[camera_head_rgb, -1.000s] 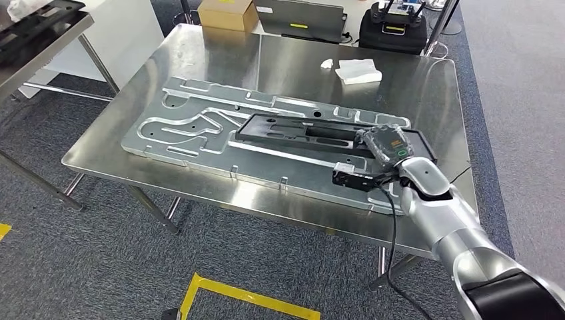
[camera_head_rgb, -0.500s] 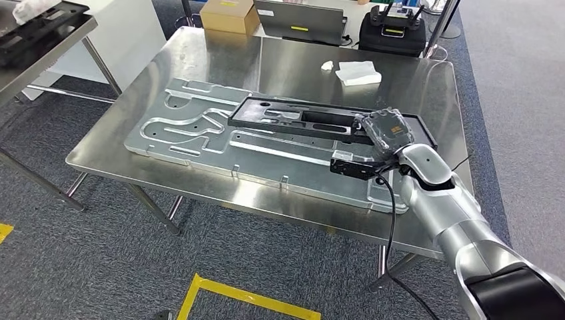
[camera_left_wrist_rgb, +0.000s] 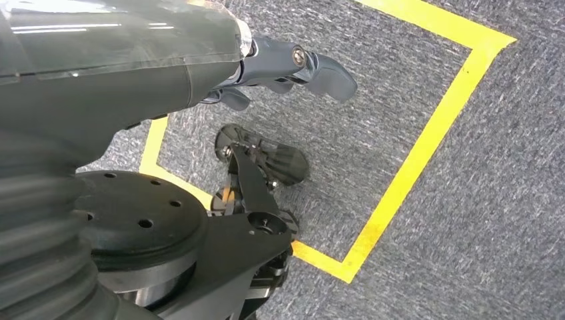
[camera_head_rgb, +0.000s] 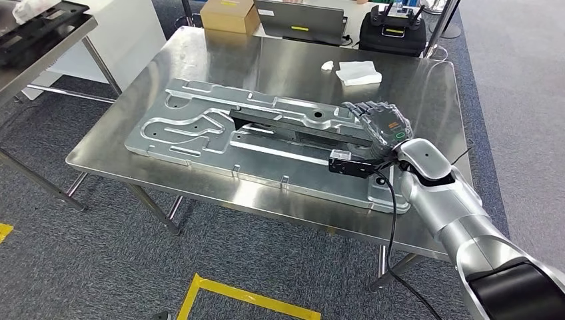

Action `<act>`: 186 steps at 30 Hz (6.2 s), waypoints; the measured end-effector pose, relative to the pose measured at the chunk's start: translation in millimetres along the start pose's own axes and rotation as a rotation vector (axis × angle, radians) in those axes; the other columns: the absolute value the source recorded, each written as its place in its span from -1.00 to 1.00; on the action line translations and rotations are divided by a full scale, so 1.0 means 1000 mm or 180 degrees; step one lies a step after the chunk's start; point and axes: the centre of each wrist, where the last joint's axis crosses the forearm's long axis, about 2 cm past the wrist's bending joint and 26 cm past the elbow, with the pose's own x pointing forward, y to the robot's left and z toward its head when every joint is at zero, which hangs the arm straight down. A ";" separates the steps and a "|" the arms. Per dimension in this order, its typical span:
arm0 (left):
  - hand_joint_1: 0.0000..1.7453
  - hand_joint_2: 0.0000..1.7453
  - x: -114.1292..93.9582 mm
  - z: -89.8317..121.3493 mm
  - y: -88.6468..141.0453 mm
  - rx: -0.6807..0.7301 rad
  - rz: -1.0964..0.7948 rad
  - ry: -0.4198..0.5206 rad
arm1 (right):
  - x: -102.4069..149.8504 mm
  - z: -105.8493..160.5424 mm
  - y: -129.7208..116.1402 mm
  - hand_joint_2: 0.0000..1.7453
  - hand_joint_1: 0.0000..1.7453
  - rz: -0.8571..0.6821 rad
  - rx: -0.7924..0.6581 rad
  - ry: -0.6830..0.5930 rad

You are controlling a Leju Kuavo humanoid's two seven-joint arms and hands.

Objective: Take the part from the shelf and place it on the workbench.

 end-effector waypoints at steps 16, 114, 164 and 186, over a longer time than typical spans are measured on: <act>-1.00 1.00 0.000 0.000 0.000 0.0046 -0.0045 0.0036 | 0.000 0.005 0.006 -1.00 -1.00 0.0005 0.0030 0.0007; -1.00 -1.00 0.017 -0.007 -0.017 -0.0110 -0.0349 -0.0351 | 0.058 0.247 -0.016 -1.00 -1.00 -0.2651 -0.2585 0.0291; -1.00 -1.00 0.020 -0.008 -0.022 -0.0093 -0.0377 -0.0245 | 0.060 0.263 0.015 -1.00 -1.00 -0.2901 -0.2223 0.0693; -1.00 -1.00 0.014 -0.005 -0.016 0.0022 -0.0376 -0.0166 | 0.054 0.264 0.046 -1.00 -1.00 -0.3016 -0.1968 0.0842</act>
